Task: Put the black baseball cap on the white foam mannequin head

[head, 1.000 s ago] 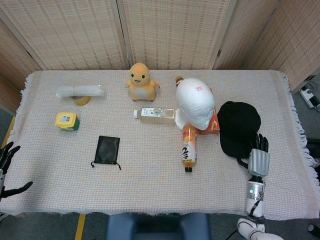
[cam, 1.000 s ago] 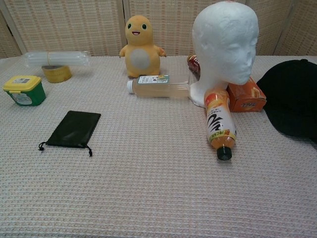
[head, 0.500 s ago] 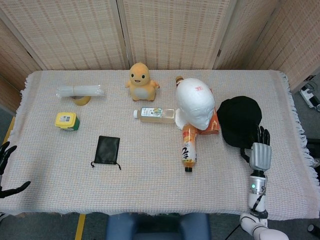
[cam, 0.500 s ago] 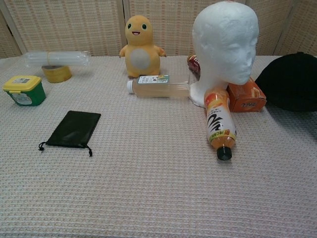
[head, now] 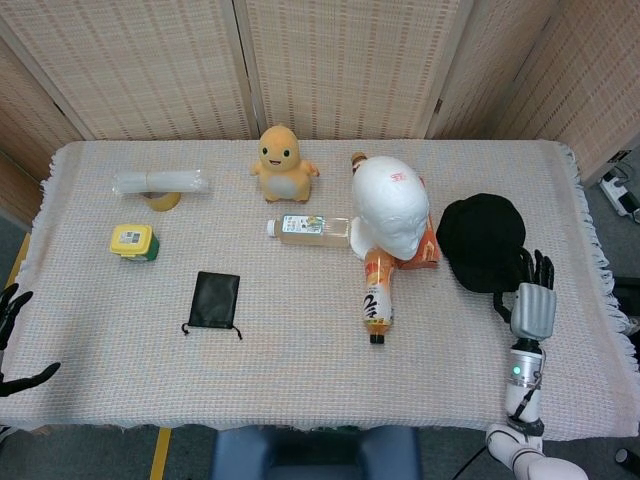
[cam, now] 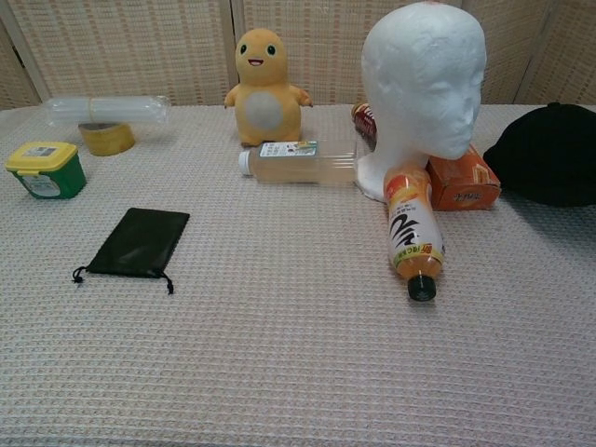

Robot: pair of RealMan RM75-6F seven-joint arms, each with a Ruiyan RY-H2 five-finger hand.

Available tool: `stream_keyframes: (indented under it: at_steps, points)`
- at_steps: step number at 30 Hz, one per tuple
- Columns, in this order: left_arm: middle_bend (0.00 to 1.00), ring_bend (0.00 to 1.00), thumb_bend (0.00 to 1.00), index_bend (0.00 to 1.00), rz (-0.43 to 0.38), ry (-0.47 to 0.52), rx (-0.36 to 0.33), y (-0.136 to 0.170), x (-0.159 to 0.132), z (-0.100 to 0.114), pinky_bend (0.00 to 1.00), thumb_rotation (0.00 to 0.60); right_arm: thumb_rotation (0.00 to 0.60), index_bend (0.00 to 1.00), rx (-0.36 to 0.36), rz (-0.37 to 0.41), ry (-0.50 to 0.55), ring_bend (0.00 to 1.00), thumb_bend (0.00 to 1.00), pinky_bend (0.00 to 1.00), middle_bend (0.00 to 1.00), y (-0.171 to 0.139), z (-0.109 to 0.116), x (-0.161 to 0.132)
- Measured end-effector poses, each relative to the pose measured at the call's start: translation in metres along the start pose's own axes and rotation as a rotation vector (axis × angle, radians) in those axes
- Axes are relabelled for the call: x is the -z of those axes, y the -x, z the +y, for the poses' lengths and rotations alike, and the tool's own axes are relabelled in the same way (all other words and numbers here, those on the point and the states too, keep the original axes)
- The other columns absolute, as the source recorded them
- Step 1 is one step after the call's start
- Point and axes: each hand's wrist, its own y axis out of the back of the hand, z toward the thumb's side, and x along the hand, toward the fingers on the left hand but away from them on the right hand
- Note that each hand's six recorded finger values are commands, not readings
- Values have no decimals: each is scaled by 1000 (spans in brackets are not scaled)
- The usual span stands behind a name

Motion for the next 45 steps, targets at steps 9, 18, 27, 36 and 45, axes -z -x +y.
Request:
stream_keyframes:
  at_steps: [9, 18, 27, 36, 45]
  points:
    - [0, 0, 131, 115, 2, -9, 1, 0, 0, -1, 59, 600, 600, 843, 61, -53, 80, 0, 404, 0, 206, 10, 14, 6]
    - [0, 0, 130, 115, 0, -13, 2, 0, 0, -2, 59, 600, 600, 895, 83, -58, 93, 0, 376, 0, 238, 11, 19, 7]
    - [0, 0, 131, 115, -1, -14, -3, 0, 1, -1, 59, 600, 600, 900, 146, -27, 131, 0, 375, 0, 242, 19, 31, -6]
    - [0, 0, 131, 115, 0, -13, -4, 0, 1, 0, 59, 600, 600, 900, 275, -8, 193, 0, 371, 0, 242, 45, 65, -19]
    - [0, 0, 131, 115, 3, -13, 3, -1, 2, -2, 59, 600, 600, 900, 381, 24, 273, 0, 365, 0, 242, 71, 102, -47]
